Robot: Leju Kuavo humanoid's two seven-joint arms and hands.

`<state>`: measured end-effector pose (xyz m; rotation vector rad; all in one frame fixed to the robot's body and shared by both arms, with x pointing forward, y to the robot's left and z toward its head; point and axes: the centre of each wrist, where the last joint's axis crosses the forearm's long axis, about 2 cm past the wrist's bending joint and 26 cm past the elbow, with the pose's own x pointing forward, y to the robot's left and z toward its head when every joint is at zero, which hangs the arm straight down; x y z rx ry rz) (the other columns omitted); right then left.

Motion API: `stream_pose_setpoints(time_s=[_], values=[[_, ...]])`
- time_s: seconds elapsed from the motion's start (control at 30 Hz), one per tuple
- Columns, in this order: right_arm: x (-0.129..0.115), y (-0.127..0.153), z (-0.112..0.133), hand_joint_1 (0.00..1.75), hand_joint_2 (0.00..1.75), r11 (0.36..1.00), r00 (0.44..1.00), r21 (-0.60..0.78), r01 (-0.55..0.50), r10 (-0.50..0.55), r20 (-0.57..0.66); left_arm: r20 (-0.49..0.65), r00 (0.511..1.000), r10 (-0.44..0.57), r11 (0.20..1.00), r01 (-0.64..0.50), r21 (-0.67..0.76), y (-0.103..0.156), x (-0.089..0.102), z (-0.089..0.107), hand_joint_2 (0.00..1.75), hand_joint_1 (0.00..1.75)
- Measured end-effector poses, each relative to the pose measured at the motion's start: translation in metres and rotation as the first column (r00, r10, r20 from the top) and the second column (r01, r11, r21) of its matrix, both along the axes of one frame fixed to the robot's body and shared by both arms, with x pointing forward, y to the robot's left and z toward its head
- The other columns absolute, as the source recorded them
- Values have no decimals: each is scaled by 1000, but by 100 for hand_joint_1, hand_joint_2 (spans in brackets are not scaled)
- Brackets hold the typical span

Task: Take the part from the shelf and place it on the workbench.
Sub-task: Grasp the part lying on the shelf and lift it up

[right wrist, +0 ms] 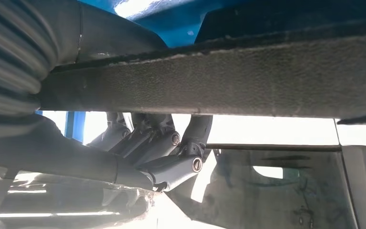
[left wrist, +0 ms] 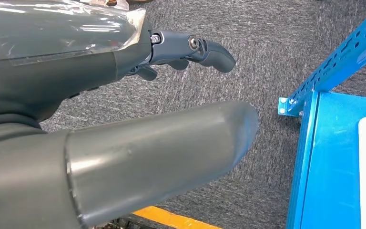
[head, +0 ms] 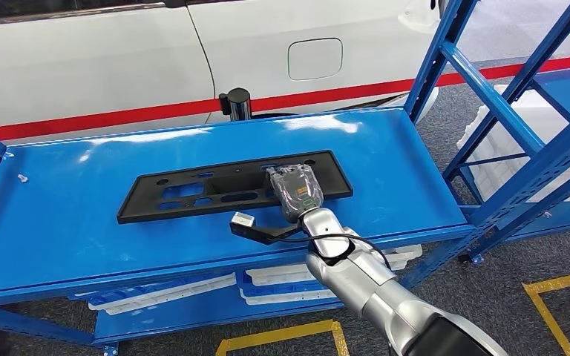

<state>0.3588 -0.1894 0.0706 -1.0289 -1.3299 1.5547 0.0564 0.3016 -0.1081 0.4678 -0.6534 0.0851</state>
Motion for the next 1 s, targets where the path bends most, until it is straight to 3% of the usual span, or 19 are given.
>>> stream_pose_setpoints(time_s=[0.27,0.4,0.57,0.7,0.87,1.0], values=[[0,-3,0,175,175,1000,1000,10,0,-1,10,6,1000,-30,999,30,-13,-2,0,0,0,0],[-2,-6,2,175,175,997,999,76,-6,2,54,-3,994,-107,993,107,-47,9,1,0,175,0],[-3,-20,23,172,175,982,985,185,-23,-9,171,-62,993,-105,993,100,-69,25,-4,0,175,0],[-2,-37,60,175,175,966,944,244,-83,-2,329,-84,991,-108,991,101,-88,28,-15,-2,175,0],[-6,-58,133,175,175,936,836,294,-195,2,549,-101,988,-115,991,107,-81,32,-27,-3,175,0],[-17,-72,170,175,175,915,747,301,-269,1,665,-110,988,-111,992,103,-71,32,-29,-3,175,0]])
